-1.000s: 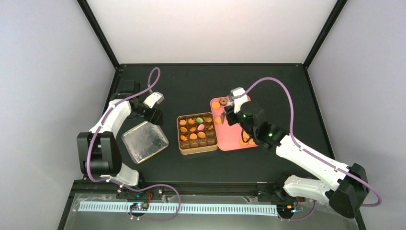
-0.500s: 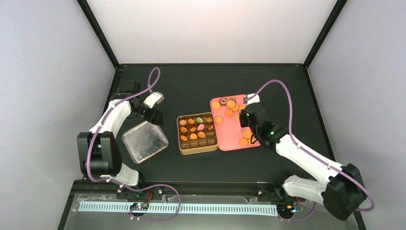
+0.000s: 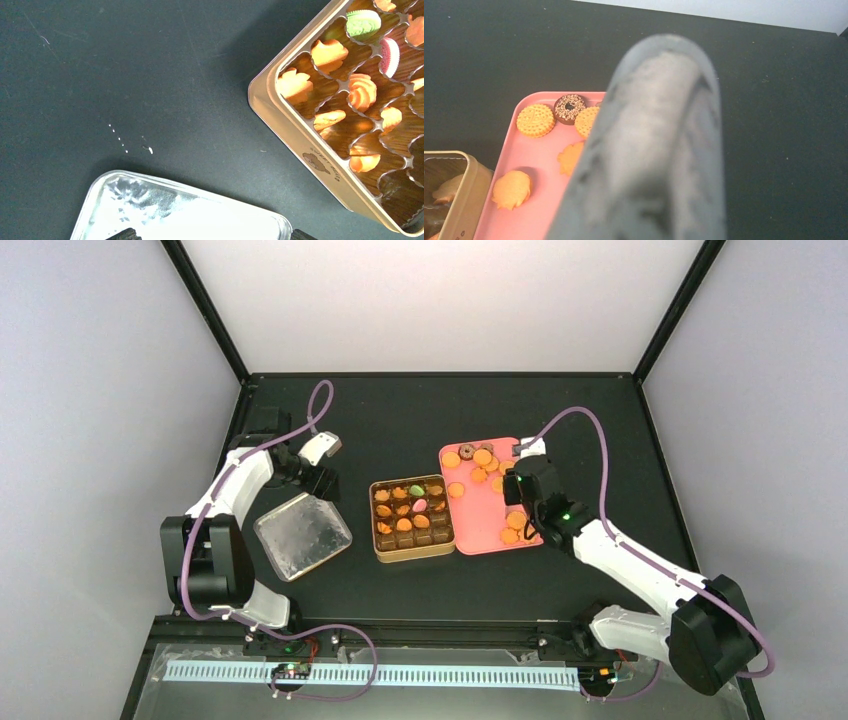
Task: Pack the cookies
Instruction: Pick up the fake cookies from the plate.
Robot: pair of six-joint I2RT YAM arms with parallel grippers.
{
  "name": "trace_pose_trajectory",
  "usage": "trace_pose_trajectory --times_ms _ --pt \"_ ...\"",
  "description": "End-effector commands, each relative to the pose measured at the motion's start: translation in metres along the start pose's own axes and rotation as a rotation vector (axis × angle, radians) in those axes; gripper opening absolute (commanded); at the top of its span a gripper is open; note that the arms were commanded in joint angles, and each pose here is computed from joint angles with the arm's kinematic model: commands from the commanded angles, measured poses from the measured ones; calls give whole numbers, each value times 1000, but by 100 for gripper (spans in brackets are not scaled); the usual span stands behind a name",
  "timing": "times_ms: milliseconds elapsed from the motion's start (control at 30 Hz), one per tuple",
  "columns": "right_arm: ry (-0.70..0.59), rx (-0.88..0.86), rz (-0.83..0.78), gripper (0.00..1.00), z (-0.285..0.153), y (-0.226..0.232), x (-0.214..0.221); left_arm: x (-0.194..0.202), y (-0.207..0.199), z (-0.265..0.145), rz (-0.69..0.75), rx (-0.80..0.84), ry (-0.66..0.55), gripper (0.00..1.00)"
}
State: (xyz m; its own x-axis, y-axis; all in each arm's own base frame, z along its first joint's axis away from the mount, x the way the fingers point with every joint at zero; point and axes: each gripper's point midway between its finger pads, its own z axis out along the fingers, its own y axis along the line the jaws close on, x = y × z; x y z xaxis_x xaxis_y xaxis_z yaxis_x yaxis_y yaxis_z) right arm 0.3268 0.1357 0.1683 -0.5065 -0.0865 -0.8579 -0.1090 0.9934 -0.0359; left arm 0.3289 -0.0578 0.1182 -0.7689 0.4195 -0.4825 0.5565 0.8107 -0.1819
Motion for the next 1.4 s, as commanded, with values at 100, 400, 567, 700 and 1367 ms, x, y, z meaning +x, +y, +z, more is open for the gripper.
trace_pose_trajectory --times_ms 100,400,567,700,1367 --pt "-4 -7 32 38 4 -1 4 -6 0 -6 19 2 -27 80" --pt "-59 -29 31 27 -8 1 -20 -7 0 -6 22 1 -29 80" --pt "-109 -60 30 24 -22 4 -44 -7 0 -7 20 1 -30 80" --pt "-141 -132 40 24 -34 14 -62 -8 0 -7 20 3 -32 80" --pt "-153 -520 -38 24 -72 145 -82 -10 -1 -9 20 7 -37 80"
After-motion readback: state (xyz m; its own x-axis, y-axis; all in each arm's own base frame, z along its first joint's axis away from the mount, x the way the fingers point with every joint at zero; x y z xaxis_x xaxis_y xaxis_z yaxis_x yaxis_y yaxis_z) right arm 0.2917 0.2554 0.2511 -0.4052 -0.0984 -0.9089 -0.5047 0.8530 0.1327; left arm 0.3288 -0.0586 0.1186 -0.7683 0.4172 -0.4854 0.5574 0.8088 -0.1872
